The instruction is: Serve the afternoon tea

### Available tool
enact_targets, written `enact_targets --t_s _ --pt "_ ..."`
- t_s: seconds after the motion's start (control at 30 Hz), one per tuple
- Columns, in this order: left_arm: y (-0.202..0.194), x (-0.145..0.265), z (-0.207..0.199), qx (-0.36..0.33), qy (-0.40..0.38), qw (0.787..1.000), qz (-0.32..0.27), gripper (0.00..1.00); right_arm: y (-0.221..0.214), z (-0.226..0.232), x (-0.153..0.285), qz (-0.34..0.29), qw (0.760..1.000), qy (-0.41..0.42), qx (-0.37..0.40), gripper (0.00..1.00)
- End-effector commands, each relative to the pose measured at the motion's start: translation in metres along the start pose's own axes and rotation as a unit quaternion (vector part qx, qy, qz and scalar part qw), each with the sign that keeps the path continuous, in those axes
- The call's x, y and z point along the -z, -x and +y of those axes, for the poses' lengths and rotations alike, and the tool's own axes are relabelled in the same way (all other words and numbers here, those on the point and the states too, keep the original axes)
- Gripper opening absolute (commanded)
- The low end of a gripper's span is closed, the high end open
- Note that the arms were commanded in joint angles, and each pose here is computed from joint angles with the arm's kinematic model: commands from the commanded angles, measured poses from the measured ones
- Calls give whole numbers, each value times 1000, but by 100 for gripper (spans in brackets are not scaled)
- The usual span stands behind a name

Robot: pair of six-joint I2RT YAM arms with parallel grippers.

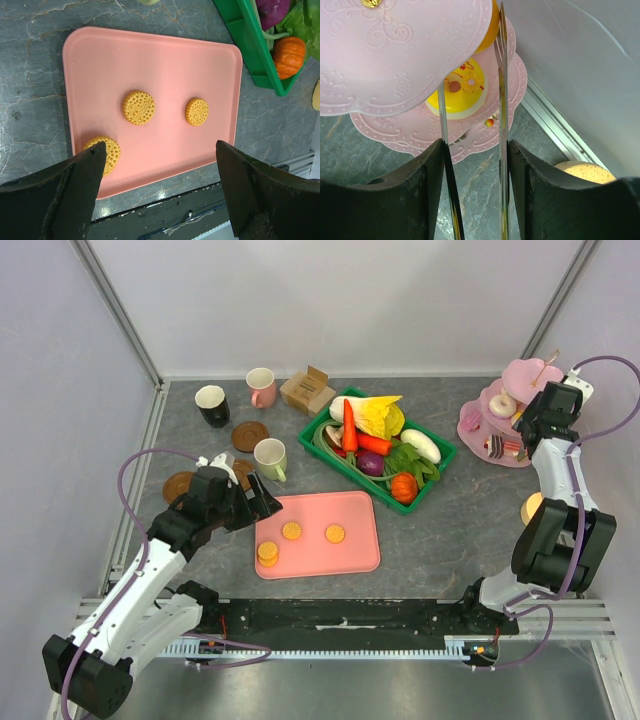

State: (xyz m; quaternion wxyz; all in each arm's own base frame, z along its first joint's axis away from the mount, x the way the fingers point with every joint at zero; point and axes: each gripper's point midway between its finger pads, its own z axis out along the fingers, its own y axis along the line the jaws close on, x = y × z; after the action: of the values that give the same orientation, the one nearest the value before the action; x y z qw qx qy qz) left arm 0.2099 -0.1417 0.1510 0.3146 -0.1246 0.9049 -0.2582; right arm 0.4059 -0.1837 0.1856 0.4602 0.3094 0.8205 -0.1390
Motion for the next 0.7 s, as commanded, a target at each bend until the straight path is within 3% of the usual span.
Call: enact_targets --t_s 0.0,0.67 --pt "5 0 0 -17 2 1000 -12 96 30 4 3 -45 999 9 -8 59" --pt "2 0 0 -19 -3 1000 -3 96 37 1 15 -48 999 7 -7 64"
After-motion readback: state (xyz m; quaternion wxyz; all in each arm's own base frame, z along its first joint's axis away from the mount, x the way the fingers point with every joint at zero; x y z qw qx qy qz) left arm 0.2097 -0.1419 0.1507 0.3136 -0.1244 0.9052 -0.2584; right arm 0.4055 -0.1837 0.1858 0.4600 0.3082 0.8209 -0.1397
